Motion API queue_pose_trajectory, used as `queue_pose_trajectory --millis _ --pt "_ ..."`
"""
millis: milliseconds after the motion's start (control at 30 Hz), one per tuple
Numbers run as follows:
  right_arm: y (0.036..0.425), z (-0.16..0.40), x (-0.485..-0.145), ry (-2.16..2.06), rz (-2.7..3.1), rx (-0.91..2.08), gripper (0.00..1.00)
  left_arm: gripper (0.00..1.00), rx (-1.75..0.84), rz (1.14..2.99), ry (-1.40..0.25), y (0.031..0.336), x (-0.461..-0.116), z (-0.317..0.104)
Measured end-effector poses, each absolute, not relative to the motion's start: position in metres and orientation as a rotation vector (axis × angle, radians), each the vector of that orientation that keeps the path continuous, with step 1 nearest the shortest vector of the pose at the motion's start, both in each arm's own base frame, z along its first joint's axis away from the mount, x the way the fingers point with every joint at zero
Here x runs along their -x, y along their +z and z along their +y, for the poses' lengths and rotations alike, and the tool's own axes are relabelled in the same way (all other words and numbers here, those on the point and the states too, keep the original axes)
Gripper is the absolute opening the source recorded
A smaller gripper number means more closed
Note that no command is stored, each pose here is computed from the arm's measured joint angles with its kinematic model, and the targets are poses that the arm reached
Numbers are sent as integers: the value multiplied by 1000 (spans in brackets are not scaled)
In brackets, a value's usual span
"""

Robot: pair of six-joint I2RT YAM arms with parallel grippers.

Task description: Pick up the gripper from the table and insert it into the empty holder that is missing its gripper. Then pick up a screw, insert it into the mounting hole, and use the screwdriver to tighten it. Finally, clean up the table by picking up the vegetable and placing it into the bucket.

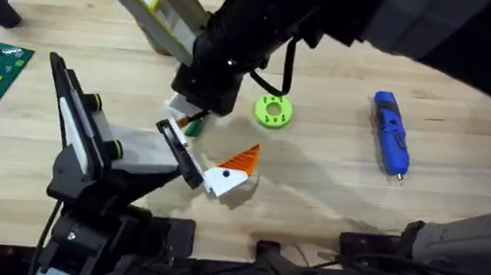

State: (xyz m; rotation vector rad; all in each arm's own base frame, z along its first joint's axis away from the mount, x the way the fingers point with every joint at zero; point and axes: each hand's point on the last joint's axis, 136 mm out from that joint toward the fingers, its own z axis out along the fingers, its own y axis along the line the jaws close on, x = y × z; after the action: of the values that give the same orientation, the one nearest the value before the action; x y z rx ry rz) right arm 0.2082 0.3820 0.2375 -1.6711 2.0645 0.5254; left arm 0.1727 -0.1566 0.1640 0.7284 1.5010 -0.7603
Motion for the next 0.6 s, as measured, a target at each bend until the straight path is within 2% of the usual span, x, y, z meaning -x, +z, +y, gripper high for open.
queue_pose_trajectory --millis 600 --pt "237 383 -209 524 2053 1676 8 986 -728 1501 -760 164 -173 -157"
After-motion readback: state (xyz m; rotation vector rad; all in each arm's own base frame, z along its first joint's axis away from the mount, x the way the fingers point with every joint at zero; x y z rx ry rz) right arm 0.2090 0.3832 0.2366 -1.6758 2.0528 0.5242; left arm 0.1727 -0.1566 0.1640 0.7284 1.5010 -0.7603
